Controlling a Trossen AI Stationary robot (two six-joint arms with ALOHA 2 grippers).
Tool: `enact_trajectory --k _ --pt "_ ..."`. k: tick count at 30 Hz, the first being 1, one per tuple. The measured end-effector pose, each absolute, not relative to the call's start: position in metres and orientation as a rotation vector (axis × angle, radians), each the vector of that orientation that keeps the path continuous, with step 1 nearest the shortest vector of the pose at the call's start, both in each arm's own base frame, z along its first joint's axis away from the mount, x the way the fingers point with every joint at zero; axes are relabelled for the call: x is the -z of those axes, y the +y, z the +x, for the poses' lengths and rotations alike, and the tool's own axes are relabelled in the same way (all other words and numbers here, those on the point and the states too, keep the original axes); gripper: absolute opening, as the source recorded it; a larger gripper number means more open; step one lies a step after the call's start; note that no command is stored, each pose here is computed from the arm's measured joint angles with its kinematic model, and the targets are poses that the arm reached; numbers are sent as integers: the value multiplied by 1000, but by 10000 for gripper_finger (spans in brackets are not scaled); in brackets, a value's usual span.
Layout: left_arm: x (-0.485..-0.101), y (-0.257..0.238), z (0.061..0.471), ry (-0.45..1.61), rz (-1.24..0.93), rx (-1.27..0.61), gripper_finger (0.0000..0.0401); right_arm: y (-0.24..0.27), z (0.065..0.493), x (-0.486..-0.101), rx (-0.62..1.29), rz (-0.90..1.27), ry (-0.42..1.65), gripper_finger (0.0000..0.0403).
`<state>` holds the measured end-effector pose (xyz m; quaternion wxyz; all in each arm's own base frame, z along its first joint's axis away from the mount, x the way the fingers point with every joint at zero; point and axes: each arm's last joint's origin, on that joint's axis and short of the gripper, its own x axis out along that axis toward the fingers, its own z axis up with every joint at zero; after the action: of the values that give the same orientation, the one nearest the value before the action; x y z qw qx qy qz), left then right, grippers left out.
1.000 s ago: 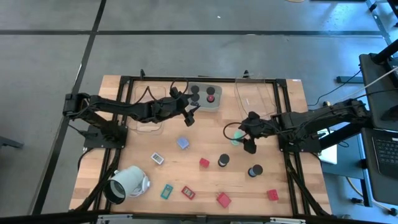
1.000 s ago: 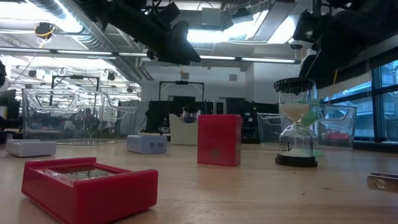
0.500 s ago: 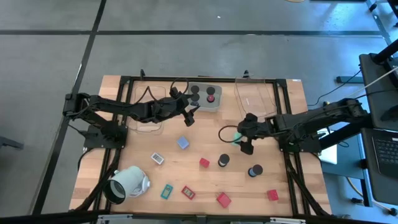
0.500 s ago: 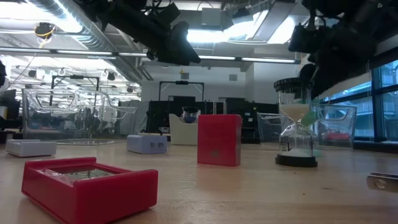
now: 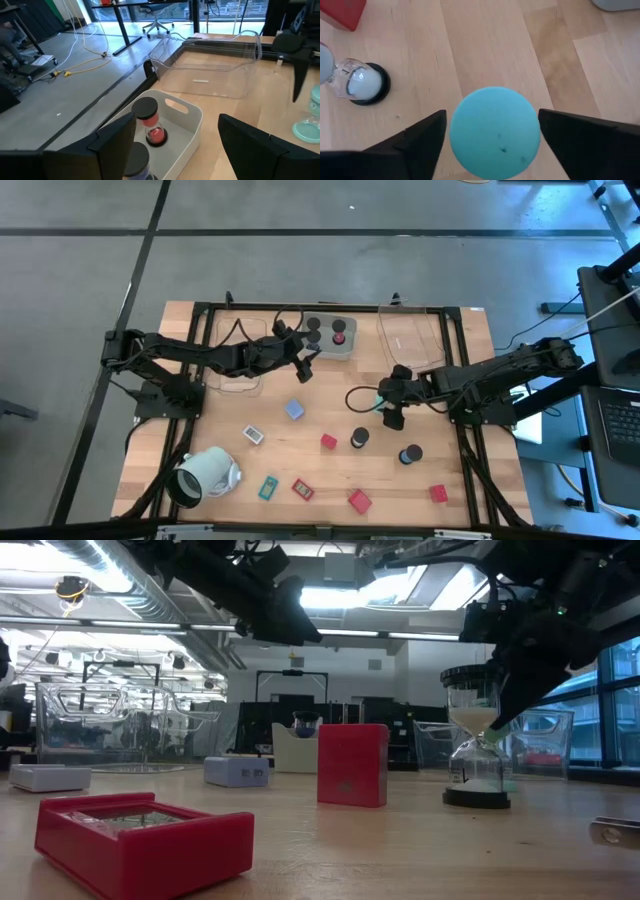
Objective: Pick & Place Office items
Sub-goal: Put the blue and green hourglass timer into the gray bin
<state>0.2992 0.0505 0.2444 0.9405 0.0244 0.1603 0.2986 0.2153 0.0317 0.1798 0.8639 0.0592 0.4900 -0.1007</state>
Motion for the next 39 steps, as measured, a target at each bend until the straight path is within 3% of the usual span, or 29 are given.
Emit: enact_trajectory --k 9,18,28,39 --pt "-244 51 299 334 54 -625 279 32 215 -180 215 131 1026 197" --pt "-244 51 299 334 54 -625 279 32 227 -200 278 197 923 195" --pt "-244 51 299 335 54 -626 279 18 258 -256 396 20 590 196" --pt "-243 51 299 341 55 -626 279 -54 279 -237 630 93 569 199"
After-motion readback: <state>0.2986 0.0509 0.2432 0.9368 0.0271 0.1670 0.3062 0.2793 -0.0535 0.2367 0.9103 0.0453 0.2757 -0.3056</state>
